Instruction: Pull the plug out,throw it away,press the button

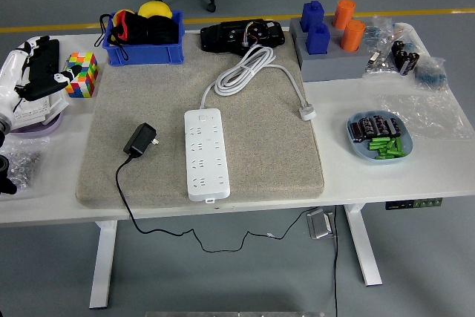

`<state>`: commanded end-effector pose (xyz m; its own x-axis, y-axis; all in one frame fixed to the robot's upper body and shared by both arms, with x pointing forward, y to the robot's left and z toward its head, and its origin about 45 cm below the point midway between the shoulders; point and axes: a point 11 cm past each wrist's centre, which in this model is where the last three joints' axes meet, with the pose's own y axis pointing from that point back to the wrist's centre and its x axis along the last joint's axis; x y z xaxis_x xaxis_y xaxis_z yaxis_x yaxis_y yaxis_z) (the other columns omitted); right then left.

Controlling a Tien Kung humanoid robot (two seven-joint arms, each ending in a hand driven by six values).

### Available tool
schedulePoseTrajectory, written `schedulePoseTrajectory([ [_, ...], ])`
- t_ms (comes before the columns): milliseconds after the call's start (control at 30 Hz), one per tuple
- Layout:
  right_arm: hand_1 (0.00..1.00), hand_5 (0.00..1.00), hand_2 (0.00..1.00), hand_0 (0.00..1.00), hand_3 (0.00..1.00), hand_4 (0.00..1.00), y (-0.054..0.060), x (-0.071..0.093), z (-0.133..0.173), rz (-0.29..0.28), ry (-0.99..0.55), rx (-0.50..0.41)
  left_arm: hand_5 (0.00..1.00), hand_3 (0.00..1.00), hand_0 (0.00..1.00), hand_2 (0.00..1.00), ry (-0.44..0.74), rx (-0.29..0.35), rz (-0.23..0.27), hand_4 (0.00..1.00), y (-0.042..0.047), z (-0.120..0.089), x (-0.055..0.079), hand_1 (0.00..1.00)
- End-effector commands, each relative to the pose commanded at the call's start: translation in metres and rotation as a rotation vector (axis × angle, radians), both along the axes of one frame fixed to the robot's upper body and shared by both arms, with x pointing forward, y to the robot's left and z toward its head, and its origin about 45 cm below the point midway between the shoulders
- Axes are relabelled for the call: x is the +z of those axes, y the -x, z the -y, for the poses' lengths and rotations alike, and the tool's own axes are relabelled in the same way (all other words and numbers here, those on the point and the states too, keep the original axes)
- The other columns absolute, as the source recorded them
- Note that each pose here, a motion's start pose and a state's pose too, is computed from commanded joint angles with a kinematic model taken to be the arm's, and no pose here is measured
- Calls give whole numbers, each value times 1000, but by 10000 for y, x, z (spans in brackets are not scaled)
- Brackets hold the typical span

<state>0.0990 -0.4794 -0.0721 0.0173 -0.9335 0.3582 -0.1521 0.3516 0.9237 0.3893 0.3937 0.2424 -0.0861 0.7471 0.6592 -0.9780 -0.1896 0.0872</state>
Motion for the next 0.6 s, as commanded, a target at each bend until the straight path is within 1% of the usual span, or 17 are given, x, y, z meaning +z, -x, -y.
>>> schedulePoseTrajectory([
  [167,701,634,711,749,723,780,-10,1,-4,4,-1,-3,429,929,916,893,1,-2,3,869,-6,12,8,923],
  [367,700,634,711,749,724,780,8,-3,-1,1,-1,-7,430,928,916,895,3,-7,4,867,-14,35,6,925],
  [600,701,633,711,749,724,779,-7,-3,-10,6,-3,-8,432,927,916,897,1,-8,7,866,-18,41,28,924],
])
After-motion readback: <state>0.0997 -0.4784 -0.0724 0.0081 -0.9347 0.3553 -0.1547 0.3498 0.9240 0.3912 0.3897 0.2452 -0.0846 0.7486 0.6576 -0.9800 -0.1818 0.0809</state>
